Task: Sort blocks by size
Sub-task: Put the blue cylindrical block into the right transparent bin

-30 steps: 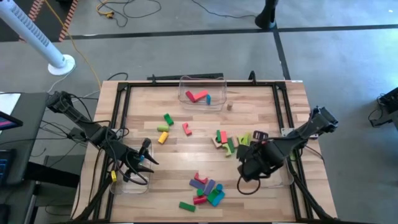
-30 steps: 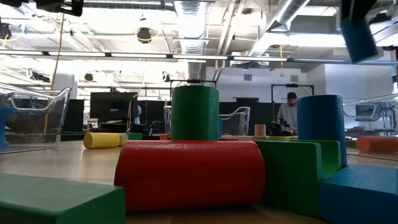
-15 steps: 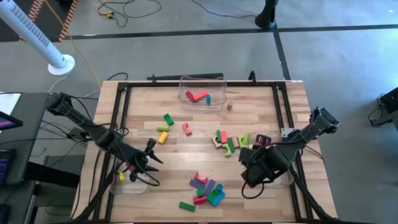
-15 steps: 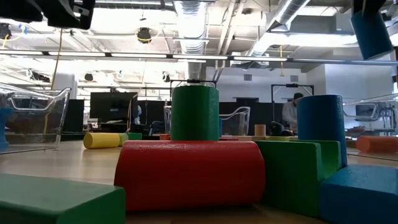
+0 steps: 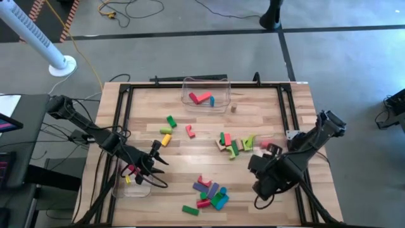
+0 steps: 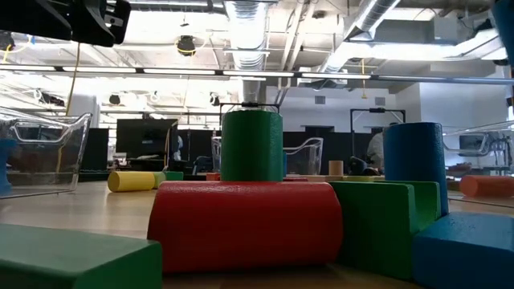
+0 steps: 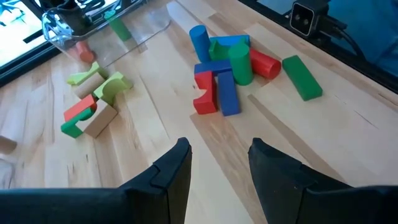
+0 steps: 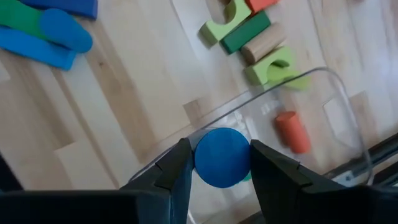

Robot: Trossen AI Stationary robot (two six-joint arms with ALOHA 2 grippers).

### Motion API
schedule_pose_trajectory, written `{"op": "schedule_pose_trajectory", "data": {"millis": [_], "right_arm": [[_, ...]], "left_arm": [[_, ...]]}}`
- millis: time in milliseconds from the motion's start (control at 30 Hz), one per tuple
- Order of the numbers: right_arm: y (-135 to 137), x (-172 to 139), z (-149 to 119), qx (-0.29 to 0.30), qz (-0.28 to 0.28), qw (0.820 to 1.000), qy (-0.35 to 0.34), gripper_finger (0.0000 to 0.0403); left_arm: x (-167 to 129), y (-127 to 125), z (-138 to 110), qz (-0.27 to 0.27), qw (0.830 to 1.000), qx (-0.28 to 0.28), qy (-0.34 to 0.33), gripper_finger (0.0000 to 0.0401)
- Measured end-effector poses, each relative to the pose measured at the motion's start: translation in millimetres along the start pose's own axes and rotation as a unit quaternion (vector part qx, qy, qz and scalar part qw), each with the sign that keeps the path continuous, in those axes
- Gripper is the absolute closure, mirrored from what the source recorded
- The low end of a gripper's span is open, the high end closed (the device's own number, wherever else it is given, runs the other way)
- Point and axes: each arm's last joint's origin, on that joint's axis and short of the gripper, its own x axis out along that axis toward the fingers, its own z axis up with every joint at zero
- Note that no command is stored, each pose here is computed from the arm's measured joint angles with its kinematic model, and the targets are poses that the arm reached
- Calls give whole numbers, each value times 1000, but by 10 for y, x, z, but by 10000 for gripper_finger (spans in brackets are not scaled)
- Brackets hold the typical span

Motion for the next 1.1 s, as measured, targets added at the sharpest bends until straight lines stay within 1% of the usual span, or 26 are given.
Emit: {"op": "schedule_pose_trajectory", "data": {"millis": [400,533,667,767,1100], "right_arm": [[134,-80,-271,50,13,999,-8,234],[153,-12,-348,68,0,998,3,234],[147,150,-431,75,-24,996,48,234],[132,257,-468,75,-43,994,64,234],[127,286,-472,75,-51,994,56,234]], "left_arm": [[0,1,-1,0,1000,11,1,248],[0,1,-2,0,1000,22,1,248],[0,2,-2,0,1000,30,1,248],[3,16,-5,3,999,32,2,248],[17,88,-23,16,1000,18,7,248]]}}
